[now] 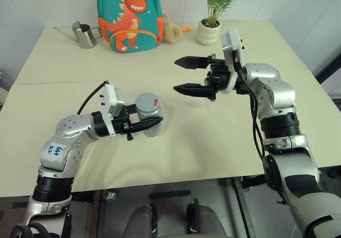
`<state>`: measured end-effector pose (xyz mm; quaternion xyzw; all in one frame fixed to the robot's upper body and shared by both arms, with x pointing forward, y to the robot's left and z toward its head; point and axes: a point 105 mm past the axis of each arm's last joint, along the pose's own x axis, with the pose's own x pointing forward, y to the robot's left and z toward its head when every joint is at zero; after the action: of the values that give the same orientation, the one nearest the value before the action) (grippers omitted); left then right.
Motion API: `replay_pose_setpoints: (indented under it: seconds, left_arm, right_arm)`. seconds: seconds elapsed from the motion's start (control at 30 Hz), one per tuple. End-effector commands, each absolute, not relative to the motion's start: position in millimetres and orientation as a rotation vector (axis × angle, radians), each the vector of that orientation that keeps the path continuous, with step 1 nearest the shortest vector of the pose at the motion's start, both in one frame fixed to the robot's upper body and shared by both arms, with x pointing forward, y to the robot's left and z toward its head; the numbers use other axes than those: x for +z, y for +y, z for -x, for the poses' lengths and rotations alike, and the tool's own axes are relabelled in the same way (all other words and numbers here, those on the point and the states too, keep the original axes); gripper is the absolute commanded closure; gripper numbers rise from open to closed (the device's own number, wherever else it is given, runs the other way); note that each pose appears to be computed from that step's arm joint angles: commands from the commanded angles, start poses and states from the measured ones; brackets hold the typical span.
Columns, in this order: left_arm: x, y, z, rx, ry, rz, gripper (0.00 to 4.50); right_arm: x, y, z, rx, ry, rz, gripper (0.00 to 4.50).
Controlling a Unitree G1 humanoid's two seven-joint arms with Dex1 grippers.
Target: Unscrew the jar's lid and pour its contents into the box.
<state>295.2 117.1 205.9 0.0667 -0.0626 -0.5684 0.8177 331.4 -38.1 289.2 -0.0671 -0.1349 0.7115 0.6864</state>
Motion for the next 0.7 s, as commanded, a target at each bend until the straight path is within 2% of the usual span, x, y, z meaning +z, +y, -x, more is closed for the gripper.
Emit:
replay_pose_setpoints:
  seconds: [0.03, 0.3, 0.7]
  left_arm:
    - [217, 113, -289, -1.230, -0.186, -0.166, 2.58]
    - [218, 109, -290, -1.243, -0.186, -0.166, 2.58]
    - [221, 106, -290, -1.246, -0.196, -0.169, 2.58]
  right_arm:
    - [293, -16, -310, 1.657, -0.336, 0.169, 0.01]
    - [276, 21, -292, 1.697, -0.318, 0.197, 0.01]
    - [273, 27, -311, 1.608, -0.326, 0.243, 0.01]
